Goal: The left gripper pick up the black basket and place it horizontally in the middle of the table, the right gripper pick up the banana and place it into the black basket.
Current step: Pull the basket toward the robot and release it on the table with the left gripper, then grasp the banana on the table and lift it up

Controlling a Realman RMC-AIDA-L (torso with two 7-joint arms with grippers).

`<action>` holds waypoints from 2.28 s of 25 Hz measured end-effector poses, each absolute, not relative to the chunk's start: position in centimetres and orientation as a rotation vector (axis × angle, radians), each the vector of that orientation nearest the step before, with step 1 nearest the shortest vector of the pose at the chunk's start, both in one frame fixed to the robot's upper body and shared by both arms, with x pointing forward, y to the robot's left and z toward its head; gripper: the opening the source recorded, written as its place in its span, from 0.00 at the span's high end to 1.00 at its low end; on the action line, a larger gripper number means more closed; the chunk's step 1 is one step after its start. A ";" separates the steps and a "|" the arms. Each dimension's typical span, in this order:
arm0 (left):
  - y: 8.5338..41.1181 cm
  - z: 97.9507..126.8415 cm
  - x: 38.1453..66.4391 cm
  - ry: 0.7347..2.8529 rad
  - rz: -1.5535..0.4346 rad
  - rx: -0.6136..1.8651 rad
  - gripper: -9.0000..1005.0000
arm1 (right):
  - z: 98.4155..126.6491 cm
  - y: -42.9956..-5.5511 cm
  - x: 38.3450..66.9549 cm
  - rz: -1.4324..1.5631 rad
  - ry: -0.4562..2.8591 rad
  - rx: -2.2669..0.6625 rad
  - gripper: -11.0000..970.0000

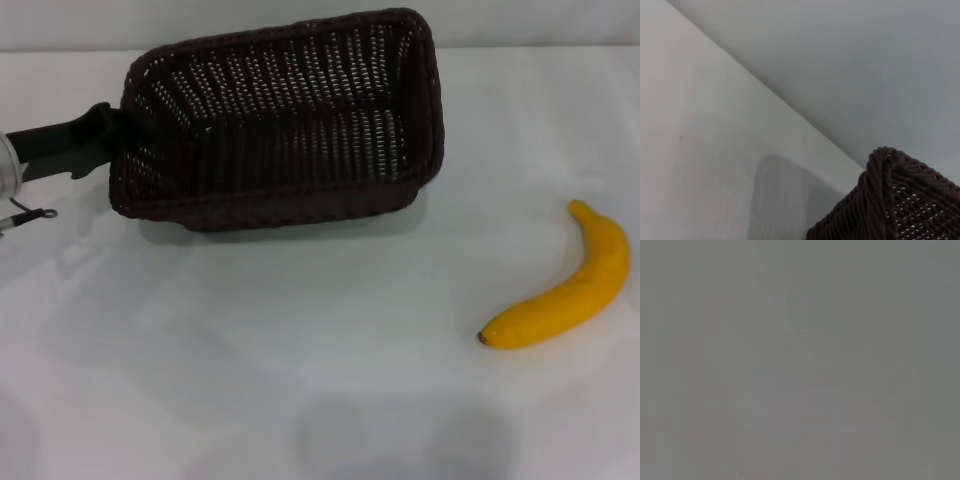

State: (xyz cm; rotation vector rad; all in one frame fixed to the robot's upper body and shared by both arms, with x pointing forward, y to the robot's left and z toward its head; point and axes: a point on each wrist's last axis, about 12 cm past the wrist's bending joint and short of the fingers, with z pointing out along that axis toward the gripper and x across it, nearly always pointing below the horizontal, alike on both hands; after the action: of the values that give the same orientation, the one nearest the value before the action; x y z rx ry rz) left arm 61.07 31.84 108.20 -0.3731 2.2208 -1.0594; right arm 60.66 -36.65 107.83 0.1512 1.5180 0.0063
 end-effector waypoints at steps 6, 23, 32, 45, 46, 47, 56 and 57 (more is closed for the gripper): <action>31.5 108.4 61.3 2.249 -1.050 -0.342 0.81 | 107.7 -36.7 60.6 0.006 1.521 0.153 0.10; 32.0 108.7 59.4 2.159 -1.091 -0.212 0.31 | 107.2 -36.7 60.0 0.013 1.530 0.168 0.10; 36.9 107.8 54.7 1.833 -1.074 -0.353 0.22 | 106.7 -37.6 58.5 0.068 1.506 0.242 0.10; 42.7 103.8 47.4 1.463 -0.540 -0.647 0.23 | 108.9 -40.4 55.7 0.772 1.696 0.388 0.10; 43.0 103.5 47.4 1.471 -0.492 -0.650 0.23 | 109.6 -40.4 55.7 0.804 1.735 0.364 0.10; 43.2 103.4 47.4 1.474 -0.458 -0.651 0.23 | 110.3 -40.3 55.7 0.819 1.784 0.337 0.10; 43.2 103.0 49.6 1.530 -0.241 -0.622 0.23 | 118.6 -35.6 56.6 0.549 2.148 0.105 0.10; 43.2 103.0 49.8 1.537 -0.225 -0.618 0.23 | 119.2 -34.8 56.7 0.512 2.188 0.079 0.10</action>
State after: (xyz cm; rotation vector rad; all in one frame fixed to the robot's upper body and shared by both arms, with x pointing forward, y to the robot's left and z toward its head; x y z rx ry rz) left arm 49.84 43.18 102.98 -0.6182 1.5371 -0.2254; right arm 56.66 -34.81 119.25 0.0790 2.1884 0.5118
